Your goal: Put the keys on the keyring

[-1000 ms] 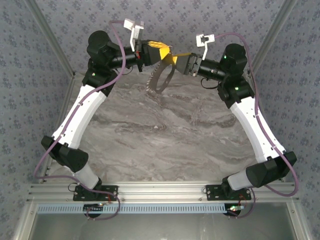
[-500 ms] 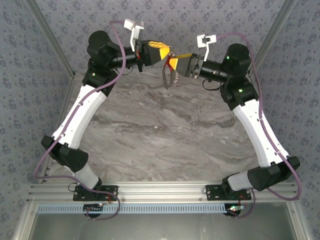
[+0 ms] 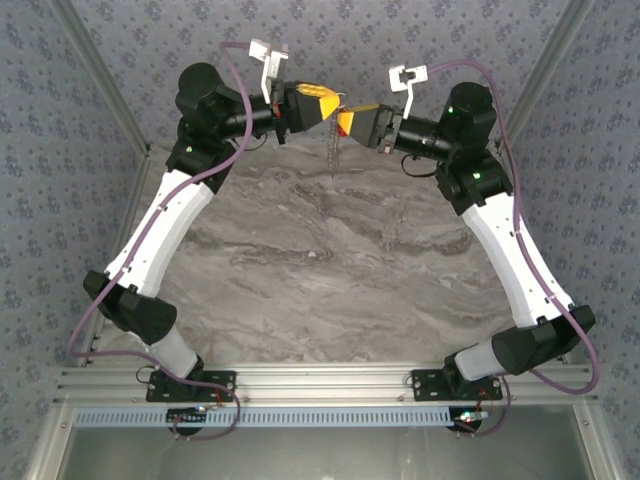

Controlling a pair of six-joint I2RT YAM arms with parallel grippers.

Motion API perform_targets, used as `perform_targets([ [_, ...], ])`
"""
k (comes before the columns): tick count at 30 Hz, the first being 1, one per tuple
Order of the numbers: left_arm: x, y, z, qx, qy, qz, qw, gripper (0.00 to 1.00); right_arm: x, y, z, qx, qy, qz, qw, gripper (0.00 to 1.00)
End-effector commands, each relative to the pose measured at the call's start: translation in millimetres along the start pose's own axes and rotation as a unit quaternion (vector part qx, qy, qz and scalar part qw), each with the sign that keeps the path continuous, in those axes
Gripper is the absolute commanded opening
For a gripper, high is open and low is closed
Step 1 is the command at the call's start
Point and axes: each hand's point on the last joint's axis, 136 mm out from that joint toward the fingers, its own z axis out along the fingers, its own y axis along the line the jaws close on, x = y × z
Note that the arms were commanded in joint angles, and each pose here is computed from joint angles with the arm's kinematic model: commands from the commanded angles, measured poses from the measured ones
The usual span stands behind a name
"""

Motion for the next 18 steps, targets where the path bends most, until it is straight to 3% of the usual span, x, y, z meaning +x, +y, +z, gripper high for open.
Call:
perform_targets([
  [1,-12.2,-15.6,-3.7,0.014,-0.018,0.023,0.999,0.0,-1.4,16.5,-2.6,-0.015,0.0,-0.011,1.0,0.5],
  [2,-12.9,-16.2,-3.8,0.015,-0.019,0.023,0.999,0.0,-0.6,17.7,-2.4,-0.017,0.001,-0.01,1.0,0.54],
  [5,-13.7,-16.2,-4.1,0.015,-0.023,0.022,0.999,0.0,2.0,18.7,-1.0,-0.018,0.004,-0.008,1.0,0.54],
  [18,-15.3,-17.9,-7.1,0.011,-0.03,0.025,0.999,0.0,15.1,14.9,-1.3,-0.011,0.012,0.005,1.0,0.29],
])
